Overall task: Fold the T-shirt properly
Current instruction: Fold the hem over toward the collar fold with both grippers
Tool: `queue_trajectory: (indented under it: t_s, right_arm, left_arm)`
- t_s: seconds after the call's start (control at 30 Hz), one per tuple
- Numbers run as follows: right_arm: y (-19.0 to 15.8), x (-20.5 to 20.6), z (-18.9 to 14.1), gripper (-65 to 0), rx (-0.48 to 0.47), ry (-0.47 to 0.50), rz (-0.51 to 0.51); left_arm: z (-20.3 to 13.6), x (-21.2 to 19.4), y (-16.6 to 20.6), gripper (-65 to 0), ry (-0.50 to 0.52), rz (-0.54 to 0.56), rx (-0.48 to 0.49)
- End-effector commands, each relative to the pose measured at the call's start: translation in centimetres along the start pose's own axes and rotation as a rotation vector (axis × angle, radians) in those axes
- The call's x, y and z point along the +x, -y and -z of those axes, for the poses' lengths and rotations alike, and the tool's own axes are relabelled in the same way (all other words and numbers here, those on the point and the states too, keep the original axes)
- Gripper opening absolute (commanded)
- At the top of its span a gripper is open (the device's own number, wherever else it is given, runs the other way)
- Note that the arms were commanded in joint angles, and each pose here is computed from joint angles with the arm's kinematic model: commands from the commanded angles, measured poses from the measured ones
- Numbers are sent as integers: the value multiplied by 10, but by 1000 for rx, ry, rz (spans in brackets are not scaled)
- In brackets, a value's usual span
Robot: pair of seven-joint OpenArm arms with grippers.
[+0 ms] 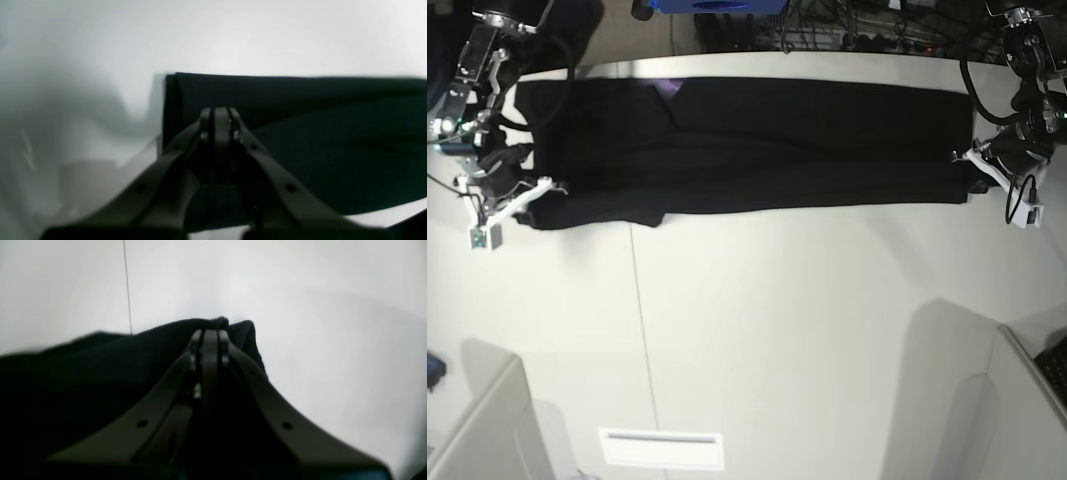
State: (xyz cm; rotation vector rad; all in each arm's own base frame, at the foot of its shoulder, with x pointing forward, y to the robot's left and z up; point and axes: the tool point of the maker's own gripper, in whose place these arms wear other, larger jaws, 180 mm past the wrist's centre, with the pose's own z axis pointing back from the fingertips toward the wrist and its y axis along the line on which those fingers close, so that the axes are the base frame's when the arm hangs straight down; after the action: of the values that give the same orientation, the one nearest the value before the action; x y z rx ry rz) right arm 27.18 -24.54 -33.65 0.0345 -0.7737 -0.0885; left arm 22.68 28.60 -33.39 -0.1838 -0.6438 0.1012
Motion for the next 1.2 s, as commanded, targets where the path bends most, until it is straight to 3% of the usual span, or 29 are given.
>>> queue_trajectory:
  t_s: [0.0, 0.27, 0.57, 0.8, 1.17]
  right_arm:
    - [-1, 7, -5, -650, -1, 33, -2]
    - [11, -27, -15, -650, -42, -13, 89]
    - [11, -48, -29, -650, -59, -50, 108]
    - [7, -75, -34, -650, -56, -131, 127]
    - [5, -86, -36, -650, -54, -159, 138]
  left_arm:
    - [-7, 15, 2, -650, 48, 34, -1]
    - [-10, 6, -1, -650, 23, 41, 10]
    - [-18, 10, -12, -650, 42, 32, 44]
    - [-19, -3, -15, -650, 9, 27, 51]
    - [-21, -24, -18, -650, -48, 24, 59]
